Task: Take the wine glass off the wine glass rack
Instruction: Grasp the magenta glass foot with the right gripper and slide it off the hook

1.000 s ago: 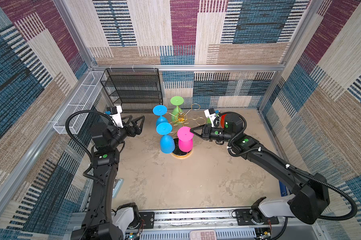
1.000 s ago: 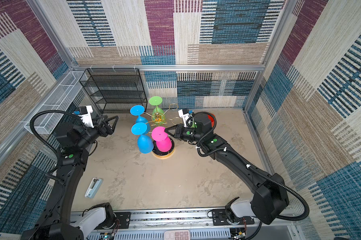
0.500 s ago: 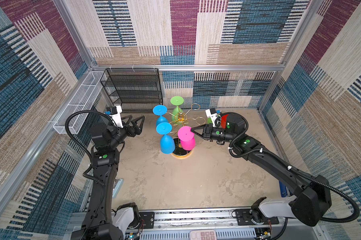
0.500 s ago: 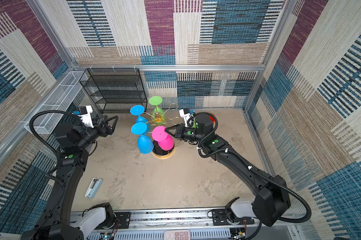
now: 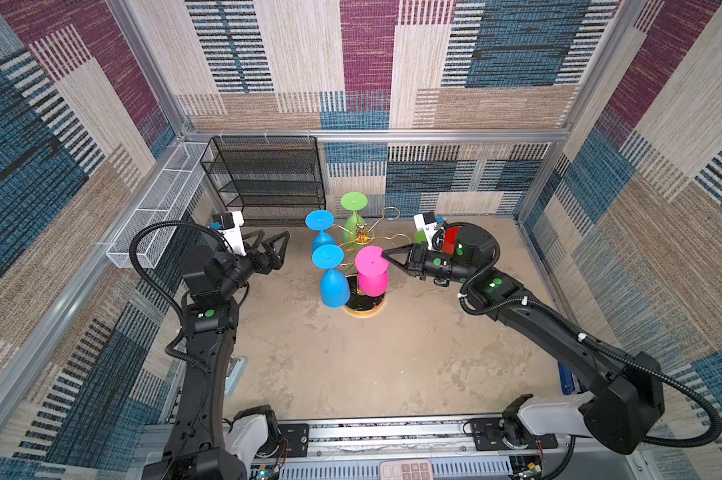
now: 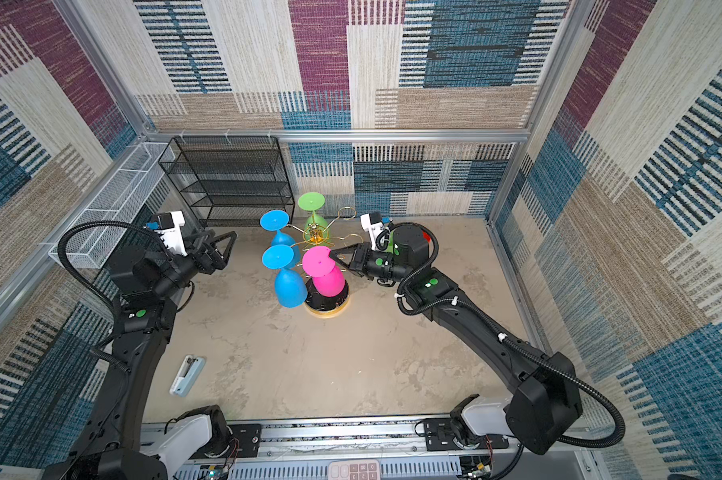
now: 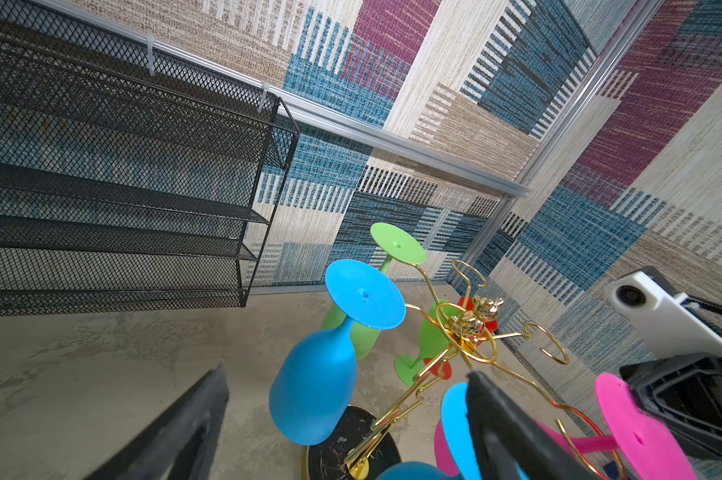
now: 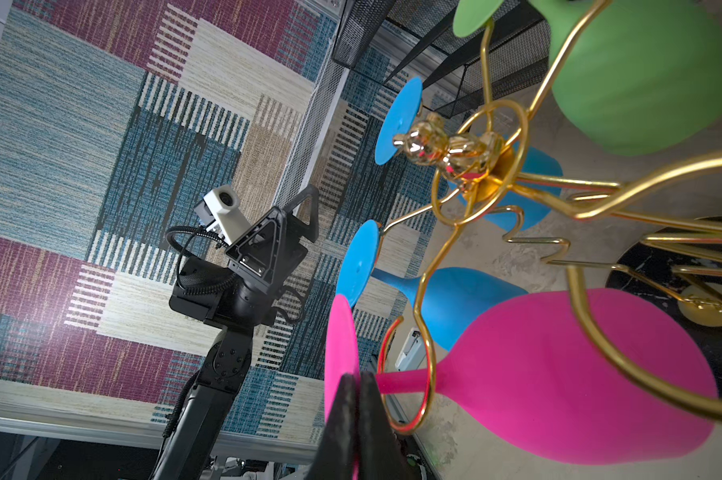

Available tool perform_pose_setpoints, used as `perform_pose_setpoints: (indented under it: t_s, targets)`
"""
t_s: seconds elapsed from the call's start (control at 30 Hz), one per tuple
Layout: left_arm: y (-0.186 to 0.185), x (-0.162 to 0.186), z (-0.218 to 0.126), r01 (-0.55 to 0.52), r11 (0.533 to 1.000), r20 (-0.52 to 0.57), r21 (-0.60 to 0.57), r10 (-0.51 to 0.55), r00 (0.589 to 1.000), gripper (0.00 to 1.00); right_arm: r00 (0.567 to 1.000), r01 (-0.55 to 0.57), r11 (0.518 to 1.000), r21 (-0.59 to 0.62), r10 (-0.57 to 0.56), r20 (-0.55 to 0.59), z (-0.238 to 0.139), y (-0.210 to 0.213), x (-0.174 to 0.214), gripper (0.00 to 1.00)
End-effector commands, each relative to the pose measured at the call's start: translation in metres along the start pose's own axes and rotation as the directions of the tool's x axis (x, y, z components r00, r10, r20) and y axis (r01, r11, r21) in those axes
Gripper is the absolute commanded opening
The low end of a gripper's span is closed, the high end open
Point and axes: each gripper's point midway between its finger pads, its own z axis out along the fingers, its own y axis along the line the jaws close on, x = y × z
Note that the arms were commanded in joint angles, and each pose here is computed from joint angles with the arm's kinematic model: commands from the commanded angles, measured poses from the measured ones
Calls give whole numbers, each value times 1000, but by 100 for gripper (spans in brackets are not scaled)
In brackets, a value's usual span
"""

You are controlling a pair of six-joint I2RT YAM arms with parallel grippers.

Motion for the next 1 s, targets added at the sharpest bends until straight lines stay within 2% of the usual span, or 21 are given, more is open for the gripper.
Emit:
perform_pose_setpoints:
  t_s: [0.0,0.67,0.97]
  targets:
    - [-5,-5,-1,-13,1000,20,18,12,1000,91,999,27,999,-48,-24,43,0,15,-10,0]
    - [-5,-6,-2,-14,1000,24,17,14,1000,91,996,37,998,-57,-32,81,11,17,-24,0]
    - [-6,-6,-2,-16,1000,24,18,16,1000,91,993,58,998,-20,-55,101,20,17,-31,0]
